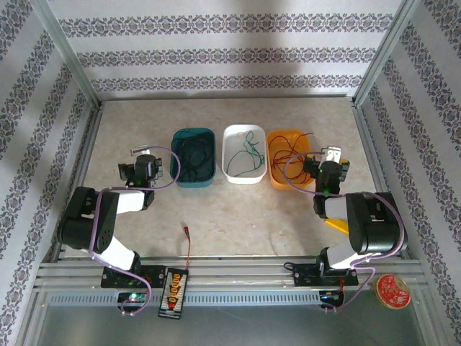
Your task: Untangle the cables
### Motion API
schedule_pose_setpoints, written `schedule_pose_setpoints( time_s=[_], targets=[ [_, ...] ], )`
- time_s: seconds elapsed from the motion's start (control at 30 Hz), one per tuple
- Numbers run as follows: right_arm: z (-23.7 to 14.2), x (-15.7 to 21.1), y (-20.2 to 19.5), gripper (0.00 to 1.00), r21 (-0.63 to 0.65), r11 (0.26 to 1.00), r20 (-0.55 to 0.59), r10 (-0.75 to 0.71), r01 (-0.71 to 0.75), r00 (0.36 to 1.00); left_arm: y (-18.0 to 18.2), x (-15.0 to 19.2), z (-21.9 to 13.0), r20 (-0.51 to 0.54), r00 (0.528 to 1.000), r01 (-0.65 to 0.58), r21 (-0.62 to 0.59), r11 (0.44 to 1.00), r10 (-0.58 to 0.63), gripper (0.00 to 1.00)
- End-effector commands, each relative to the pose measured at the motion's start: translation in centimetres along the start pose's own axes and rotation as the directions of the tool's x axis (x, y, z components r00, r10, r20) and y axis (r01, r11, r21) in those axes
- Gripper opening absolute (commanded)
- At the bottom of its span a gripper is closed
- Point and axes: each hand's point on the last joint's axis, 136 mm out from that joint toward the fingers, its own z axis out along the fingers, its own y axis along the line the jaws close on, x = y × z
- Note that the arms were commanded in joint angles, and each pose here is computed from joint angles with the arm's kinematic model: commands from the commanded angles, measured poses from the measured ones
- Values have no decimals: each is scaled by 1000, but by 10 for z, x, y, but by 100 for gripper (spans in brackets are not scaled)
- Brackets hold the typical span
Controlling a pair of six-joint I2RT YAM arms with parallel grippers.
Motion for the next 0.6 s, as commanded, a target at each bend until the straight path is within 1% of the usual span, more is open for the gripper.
schedule_pose_setpoints(
  time_s=[0.0,0.13,0.23,0.27,0.3,0.37,0.4,0.43,0.47,0.5,0.57],
  targets=[
    [-3,-5,29,98,-166,985,24,48,-44,999,-10,-20,-3,99,994,26,110,994,-37,99],
    [-3,-6,27,98,-149,987,27,56,-51,998,-14,-19,-7,131,990,34,184,982,-59,99],
    [-3,-6,28,98,-154,987,25,49,-44,999,-19,-14,-8,123,990,41,237,971,-72,99],
    [-3,-5,29,98,-157,987,23,46,-42,999,-17,-6,-8,140,986,52,250,967,-89,99],
    [-3,-4,29,98,-159,986,20,44,-40,999,-15,-12,-10,204,973,56,251,966,-109,99],
    [-3,-4,30,98,-165,986,18,42,-38,999,-16,-4,-7,108,990,64,255,965,-94,99],
    [-3,-3,31,98,-167,985,15,39,-36,999,-15,-10,-6,153,983,59,246,967,-99,99],
    [-3,-2,32,98,-171,985,13,37,-35,999,-15,-10,-6,170,980,61,249,967,-105,99],
    [-3,-2,33,98,-177,984,10,34,-32,999,-15,-6,-6,134,986,66,249,966,-102,99],
    [0,-13,36,98,-189,982,31,35,-28,999,-15,-6,-5,127,987,65,248,967,-99,99],
    [1,-13,40,98,-213,977,27,28,-21,999,-15,-9,-6,158,982,61,248,967,-102,99]
  ],
)
